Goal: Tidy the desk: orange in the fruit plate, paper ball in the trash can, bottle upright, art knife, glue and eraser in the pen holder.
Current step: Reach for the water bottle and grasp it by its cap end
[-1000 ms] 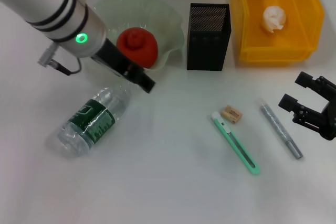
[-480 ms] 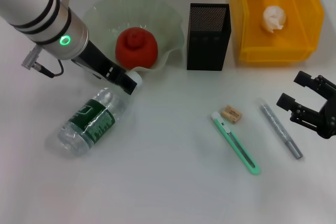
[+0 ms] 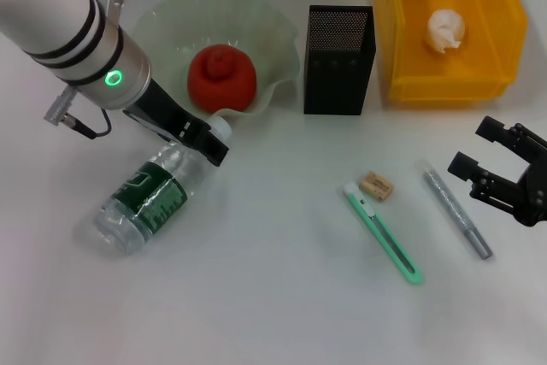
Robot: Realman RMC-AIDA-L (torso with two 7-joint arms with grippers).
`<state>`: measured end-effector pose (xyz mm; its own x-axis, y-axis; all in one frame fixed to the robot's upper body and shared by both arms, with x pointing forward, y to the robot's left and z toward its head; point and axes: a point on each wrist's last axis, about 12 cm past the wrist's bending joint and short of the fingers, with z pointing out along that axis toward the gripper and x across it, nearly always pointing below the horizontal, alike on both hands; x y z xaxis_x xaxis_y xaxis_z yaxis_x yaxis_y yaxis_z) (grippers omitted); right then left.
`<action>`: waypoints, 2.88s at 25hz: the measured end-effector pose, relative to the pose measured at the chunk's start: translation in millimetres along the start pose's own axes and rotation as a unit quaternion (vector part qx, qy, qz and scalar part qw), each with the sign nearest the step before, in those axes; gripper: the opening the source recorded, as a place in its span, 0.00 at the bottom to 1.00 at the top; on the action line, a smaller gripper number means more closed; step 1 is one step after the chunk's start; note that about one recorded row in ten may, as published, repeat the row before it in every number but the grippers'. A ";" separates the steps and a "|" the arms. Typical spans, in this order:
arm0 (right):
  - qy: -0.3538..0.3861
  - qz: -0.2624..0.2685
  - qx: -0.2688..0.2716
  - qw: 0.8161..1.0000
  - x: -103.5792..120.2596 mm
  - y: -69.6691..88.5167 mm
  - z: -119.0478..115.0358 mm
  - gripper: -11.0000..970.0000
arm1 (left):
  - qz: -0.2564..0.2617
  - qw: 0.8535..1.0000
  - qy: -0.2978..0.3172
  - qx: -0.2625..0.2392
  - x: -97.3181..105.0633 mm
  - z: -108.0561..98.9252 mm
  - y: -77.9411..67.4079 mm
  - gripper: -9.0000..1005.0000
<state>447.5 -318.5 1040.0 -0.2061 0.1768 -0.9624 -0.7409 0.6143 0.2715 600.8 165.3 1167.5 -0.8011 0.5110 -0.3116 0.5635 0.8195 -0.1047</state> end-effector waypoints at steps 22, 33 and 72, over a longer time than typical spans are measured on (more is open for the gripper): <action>-0.023 0.004 -0.024 0.999 -4.3 8.9 -10.7 0.87 | 0.013 0.999 -0.013 0.033 -2.8 17.5 -15.6 0.84; -0.038 0.001 -0.016 0.999 -6.0 10.5 -19.5 0.87 | 0.013 0.999 -0.013 0.034 -4.9 25.2 -17.4 0.84; -0.031 0.000 -0.008 0.999 -4.4 7.2 -15.2 0.87 | 0.027 0.999 -0.033 0.034 -10.1 45.5 -26.0 0.84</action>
<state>433.3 -326.6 1046.1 -0.1665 0.2239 -0.9603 -0.7512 0.6021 0.2706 603.4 127.0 1130.4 -0.7558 0.5332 -0.3801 0.6191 0.7710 -0.1494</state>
